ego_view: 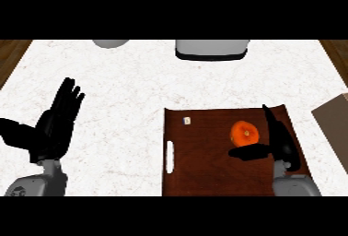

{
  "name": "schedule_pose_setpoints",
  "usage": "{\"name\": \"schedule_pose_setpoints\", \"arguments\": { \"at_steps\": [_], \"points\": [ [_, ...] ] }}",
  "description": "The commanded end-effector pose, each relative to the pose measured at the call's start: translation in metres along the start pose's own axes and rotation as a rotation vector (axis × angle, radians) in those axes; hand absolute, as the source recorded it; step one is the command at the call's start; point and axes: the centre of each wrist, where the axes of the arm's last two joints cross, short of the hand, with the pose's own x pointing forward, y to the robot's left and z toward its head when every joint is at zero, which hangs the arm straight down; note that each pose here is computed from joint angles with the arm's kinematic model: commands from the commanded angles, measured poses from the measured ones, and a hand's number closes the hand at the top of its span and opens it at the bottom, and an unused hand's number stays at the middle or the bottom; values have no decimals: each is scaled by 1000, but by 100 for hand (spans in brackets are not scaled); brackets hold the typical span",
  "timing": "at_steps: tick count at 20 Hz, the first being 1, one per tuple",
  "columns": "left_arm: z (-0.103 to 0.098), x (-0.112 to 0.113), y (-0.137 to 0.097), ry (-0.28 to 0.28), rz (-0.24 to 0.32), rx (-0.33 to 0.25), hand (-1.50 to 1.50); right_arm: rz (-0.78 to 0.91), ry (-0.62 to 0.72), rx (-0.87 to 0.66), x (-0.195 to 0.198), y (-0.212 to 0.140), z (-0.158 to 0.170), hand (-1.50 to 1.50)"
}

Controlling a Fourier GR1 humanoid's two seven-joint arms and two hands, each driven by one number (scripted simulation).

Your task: Pick the squash from the tray and place it in the cardboard box

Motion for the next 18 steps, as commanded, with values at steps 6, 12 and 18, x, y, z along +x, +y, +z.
{"name": "schedule_pose_setpoints", "arguments": {
  "at_steps": [6, 12, 18],
  "points": [
    [6, -5, -15, 1, 10, -4, 0, 16, -26, -2, 1, 11, -10, -150],
    [8, -1, 6, -3, -10, 7, 0, 113, -89, -20, 0, 20, -1, 150],
    [3, 1, 3, 14, -5, 8, 0, 150, -133, -104, -7, 38, -7, 150]
  ]
}}
